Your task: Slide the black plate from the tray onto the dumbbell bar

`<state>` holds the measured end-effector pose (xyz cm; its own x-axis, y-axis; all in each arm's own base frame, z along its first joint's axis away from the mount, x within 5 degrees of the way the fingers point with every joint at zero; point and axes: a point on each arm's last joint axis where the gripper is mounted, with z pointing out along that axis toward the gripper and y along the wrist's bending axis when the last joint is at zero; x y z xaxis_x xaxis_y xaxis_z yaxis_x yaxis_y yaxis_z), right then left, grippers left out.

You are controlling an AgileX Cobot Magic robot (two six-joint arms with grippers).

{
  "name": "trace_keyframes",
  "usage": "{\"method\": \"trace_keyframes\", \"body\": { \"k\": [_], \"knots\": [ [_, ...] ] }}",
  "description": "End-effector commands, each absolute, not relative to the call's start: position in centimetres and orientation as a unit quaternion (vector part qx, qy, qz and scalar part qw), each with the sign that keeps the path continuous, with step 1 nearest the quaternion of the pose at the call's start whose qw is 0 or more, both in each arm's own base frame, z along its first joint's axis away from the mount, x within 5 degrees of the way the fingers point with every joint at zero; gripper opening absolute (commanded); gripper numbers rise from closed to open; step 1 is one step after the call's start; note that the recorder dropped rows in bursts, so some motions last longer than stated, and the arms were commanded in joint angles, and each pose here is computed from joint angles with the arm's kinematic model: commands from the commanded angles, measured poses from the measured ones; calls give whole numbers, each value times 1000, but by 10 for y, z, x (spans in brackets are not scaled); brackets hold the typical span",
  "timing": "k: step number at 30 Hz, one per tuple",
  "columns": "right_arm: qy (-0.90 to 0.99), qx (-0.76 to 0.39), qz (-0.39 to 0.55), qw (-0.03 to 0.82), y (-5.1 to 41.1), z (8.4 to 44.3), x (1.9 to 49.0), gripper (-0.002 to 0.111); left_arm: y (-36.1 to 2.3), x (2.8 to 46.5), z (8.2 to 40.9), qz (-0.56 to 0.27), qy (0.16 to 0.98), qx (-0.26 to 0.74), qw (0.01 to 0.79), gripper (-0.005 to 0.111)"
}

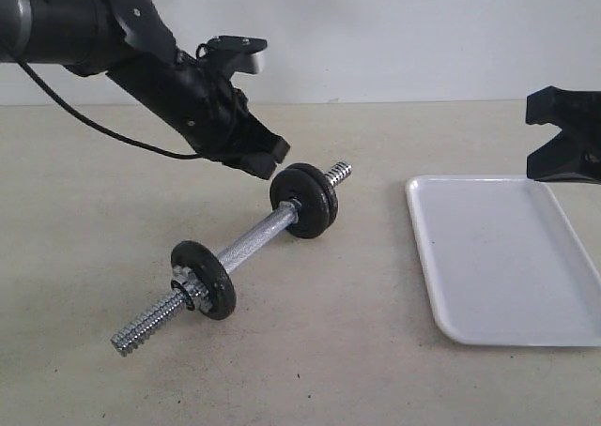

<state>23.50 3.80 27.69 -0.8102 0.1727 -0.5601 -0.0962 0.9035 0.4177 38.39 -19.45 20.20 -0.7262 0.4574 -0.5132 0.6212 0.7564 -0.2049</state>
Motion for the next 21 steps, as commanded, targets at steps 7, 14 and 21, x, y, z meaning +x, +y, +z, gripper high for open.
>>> {"method": "trace_keyframes", "body": {
  "k": [7, 14, 21],
  "knots": [
    [927, 32, 212, 308, 36, 267, 231, 0, -107, 361, 266, -222, 925, 159, 265, 4],
    [929, 32, 200, 310, 34, 255, 228, 0, -56, 301, 313, -203, 896, 65, 388, 4],
    [914, -53, 193, 353, 55, 268, 220, 0, -25, 221, 348, -163, 839, 2, 519, 4]
  ]
}}
